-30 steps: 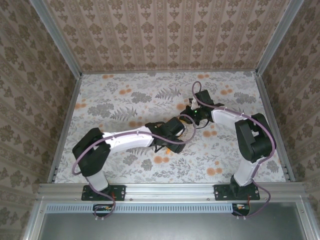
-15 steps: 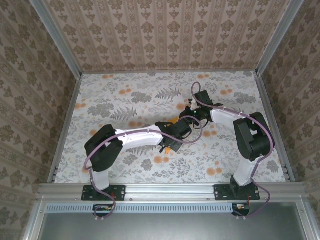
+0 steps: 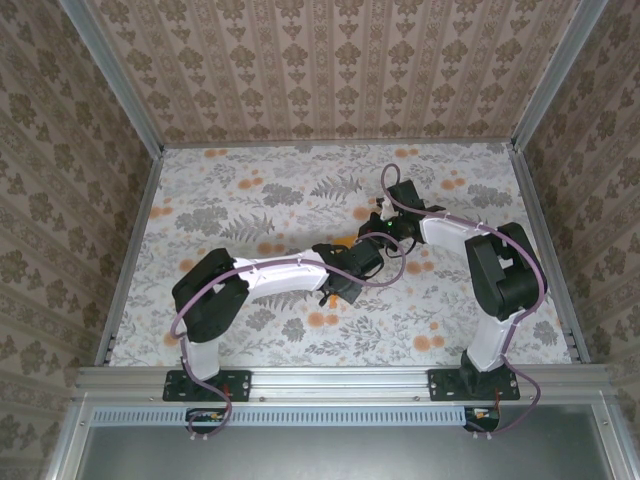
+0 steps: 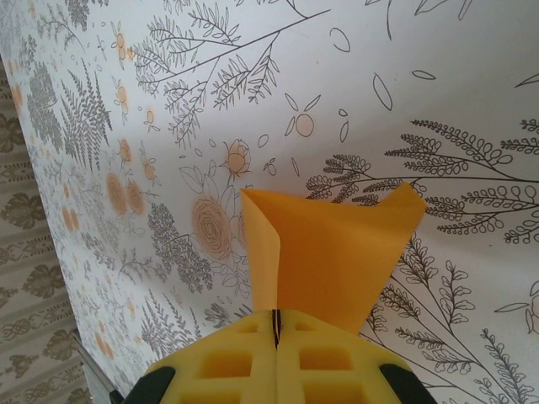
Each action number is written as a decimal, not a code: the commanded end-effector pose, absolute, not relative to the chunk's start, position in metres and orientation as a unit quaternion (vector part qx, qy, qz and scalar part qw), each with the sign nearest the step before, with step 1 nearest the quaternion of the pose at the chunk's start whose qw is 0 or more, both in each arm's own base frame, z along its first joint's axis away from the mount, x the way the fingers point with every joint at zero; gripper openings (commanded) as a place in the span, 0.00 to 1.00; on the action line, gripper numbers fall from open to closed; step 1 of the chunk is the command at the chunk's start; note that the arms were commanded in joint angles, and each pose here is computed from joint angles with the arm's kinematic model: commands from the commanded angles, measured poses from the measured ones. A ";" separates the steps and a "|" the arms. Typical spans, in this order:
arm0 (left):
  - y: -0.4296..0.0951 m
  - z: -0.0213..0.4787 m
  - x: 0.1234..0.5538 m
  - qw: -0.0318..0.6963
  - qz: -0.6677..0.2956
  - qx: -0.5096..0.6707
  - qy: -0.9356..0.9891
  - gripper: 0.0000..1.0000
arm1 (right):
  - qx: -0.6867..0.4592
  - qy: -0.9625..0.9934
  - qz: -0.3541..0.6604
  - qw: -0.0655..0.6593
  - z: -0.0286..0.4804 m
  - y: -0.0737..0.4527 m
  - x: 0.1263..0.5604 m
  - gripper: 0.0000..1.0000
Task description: Fold a paper plane with a square sheet of paper (fold left side to right side)
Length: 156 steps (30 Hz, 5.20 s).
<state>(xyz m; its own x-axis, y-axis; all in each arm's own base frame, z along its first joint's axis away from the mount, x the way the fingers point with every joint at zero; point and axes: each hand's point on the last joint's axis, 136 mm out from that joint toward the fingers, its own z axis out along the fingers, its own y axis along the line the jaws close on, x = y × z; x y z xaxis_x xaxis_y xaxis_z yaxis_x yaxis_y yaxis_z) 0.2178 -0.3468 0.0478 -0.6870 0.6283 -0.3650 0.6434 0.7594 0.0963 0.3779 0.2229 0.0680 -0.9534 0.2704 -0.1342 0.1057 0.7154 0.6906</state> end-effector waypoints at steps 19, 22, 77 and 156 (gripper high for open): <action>-0.386 0.068 0.235 0.128 -0.292 0.254 0.913 0.06 | 0.095 0.916 0.267 0.284 0.123 0.128 0.370 0.69; -0.388 0.068 0.241 0.116 -0.325 0.231 0.910 0.05 | 0.096 0.914 0.280 0.278 0.110 0.131 0.361 0.69; -0.385 0.040 0.270 0.059 -0.501 0.057 0.862 0.06 | 0.138 0.909 0.345 0.191 0.017 0.196 0.370 0.44; -0.312 0.074 0.357 0.165 -0.468 0.091 0.863 0.00 | 0.072 0.889 0.386 0.236 0.063 0.194 0.373 0.42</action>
